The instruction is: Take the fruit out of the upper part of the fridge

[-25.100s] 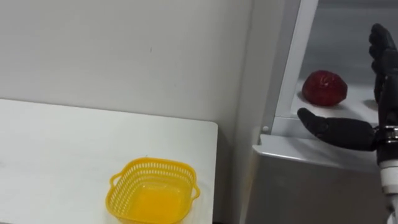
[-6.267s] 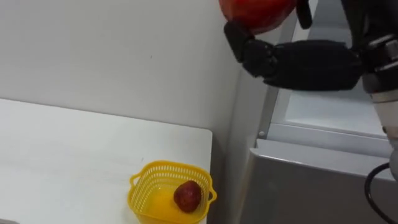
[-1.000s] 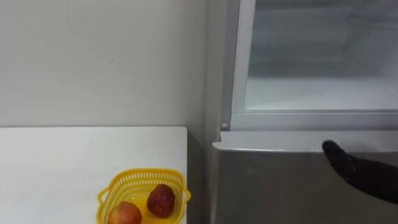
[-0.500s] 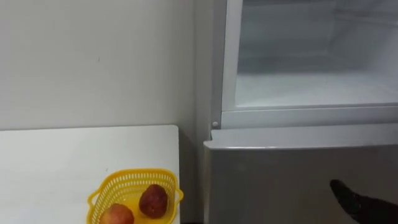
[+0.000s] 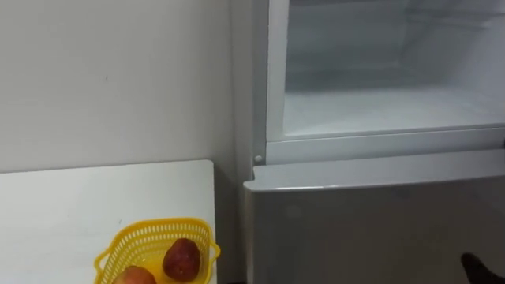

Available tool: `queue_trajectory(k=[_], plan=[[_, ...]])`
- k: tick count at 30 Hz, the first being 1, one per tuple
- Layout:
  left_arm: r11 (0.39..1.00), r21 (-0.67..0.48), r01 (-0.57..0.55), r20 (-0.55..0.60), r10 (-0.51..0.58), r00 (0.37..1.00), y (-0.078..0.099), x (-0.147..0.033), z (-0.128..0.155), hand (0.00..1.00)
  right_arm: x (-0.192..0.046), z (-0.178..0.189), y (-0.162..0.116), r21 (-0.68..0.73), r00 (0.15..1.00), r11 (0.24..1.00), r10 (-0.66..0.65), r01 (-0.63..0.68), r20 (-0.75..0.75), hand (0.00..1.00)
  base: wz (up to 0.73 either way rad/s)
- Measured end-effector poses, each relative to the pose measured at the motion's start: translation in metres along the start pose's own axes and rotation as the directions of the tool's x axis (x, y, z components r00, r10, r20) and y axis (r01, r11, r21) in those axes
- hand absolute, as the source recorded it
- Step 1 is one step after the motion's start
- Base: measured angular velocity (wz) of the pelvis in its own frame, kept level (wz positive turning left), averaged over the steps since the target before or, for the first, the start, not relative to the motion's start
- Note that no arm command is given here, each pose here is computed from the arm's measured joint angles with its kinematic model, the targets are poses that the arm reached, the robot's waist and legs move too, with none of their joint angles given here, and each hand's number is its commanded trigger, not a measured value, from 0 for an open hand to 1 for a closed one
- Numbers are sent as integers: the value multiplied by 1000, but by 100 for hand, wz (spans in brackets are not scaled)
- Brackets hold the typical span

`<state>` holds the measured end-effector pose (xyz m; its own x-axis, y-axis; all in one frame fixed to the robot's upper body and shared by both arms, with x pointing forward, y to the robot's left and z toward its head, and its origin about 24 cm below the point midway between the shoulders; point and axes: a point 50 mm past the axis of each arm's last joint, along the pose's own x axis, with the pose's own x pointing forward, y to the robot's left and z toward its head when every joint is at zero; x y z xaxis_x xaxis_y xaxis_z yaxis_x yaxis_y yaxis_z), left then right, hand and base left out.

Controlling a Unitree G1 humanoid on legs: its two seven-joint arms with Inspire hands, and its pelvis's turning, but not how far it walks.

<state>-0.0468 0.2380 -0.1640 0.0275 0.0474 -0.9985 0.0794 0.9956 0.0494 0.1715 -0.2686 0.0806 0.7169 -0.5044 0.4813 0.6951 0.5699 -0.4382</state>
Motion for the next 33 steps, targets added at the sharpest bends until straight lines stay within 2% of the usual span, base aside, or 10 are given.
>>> queue_trajectory(k=[4,8,13,20,23,28,31,33], plan=[[1000,2,-20,6,20,1000,1,0,2,0,-7,-16,1,-35,998,999,-3,1,-68,0,-2],[1000,-3,-23,-12,23,1000,0,0,0,0,-25,-34,1,-77,984,997,2,-16,-180,0,0],[1000,-6,-31,-18,31,999,0,0,-2,0,-31,-42,0,-50,968,998,-34,22,-249,0,1],[999,-10,-48,-11,48,999,1,0,-1,0,-60,-83,-7,-44,852,996,-90,78,-515,0,1],[998,-10,-61,-15,60,998,2,0,-1,0,-70,-93,-11,-20,781,988,-135,155,-610,0,0],[998,-10,-67,-12,67,998,2,-1,-1,0,-71,-102,-15,33,675,954,-186,298,-714,0,0],[997,-14,-73,9,73,997,3,-2,3,0,-69,-109,-28,40,588,900,-249,434,-769,0,0],[996,-29,-80,26,81,996,5,-2,4,0,-61,-110,-38,60,528,830,-296,555,-796,0,-3]])
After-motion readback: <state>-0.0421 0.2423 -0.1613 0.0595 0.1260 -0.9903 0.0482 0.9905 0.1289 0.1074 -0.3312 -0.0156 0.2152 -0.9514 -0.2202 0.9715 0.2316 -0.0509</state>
